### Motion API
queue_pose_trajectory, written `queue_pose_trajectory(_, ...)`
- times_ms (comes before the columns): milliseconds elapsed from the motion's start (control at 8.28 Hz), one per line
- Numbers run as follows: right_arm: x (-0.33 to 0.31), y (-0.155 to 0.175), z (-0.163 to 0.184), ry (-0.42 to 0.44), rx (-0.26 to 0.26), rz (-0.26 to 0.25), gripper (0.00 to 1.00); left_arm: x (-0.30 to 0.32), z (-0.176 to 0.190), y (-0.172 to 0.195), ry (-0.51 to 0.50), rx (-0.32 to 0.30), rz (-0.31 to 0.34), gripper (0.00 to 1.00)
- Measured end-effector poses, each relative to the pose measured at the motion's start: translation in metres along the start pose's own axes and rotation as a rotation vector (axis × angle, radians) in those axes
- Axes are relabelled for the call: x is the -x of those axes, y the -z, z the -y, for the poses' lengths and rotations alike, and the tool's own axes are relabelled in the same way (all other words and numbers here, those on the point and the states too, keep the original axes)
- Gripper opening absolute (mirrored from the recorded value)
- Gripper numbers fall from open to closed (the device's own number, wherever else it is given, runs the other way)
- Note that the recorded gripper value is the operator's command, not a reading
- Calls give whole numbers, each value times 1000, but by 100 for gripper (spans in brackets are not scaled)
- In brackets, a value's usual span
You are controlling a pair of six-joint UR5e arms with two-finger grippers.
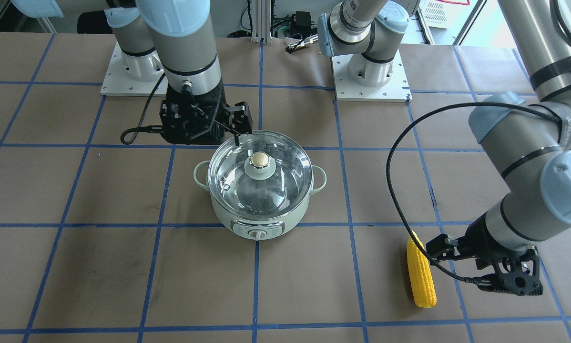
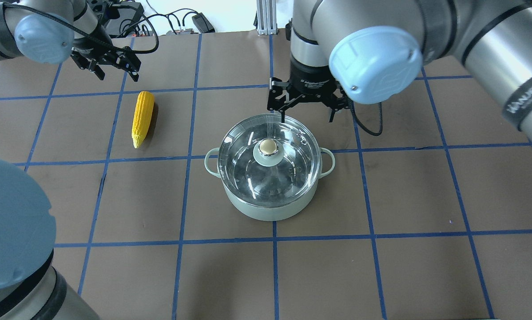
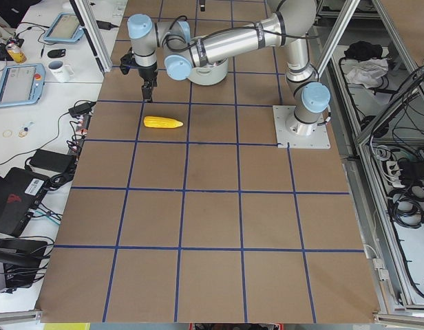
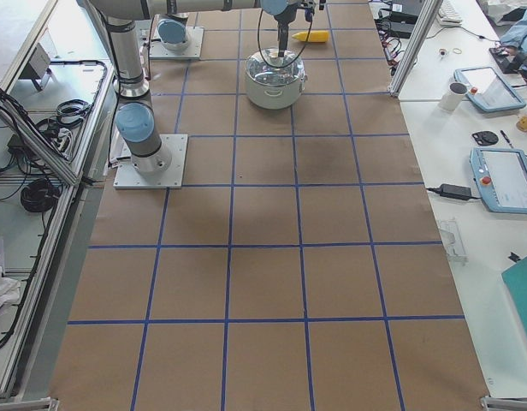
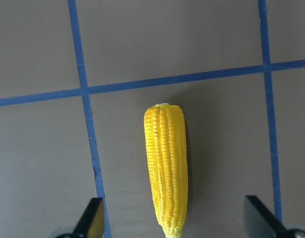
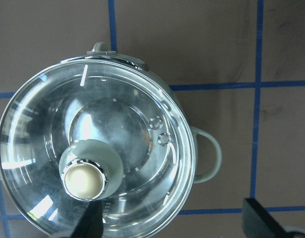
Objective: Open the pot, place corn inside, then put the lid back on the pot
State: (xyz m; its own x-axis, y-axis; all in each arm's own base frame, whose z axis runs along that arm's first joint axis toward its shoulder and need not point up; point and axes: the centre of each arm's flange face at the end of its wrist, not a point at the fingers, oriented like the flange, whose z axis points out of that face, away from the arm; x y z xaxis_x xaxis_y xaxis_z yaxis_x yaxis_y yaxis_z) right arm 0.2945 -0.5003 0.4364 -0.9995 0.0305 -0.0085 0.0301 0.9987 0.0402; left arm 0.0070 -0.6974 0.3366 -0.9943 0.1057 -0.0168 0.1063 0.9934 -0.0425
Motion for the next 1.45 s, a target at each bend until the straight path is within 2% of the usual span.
queue_pose_trajectory(242,46,-38,7,-33,-17,13,100,4,11,-52,-16,35,-14,100)
queue_pose_trajectory(483,67,-68,12,-46,-12,14,99,3,7,-100,-15,62,-22,100)
queue_pose_trajectory(725,72,-84,12,-50,3,7,84,0,-2,-135,-7,76,-23,100)
queue_pose_trajectory(966,71,-91,10,-57,16,1,81,-1,-5,-150,0,86,-26,1)
queue_pose_trajectory(1450,71,-93,5,-107,45,1,73,0,-5,-146,36,81,-6,0)
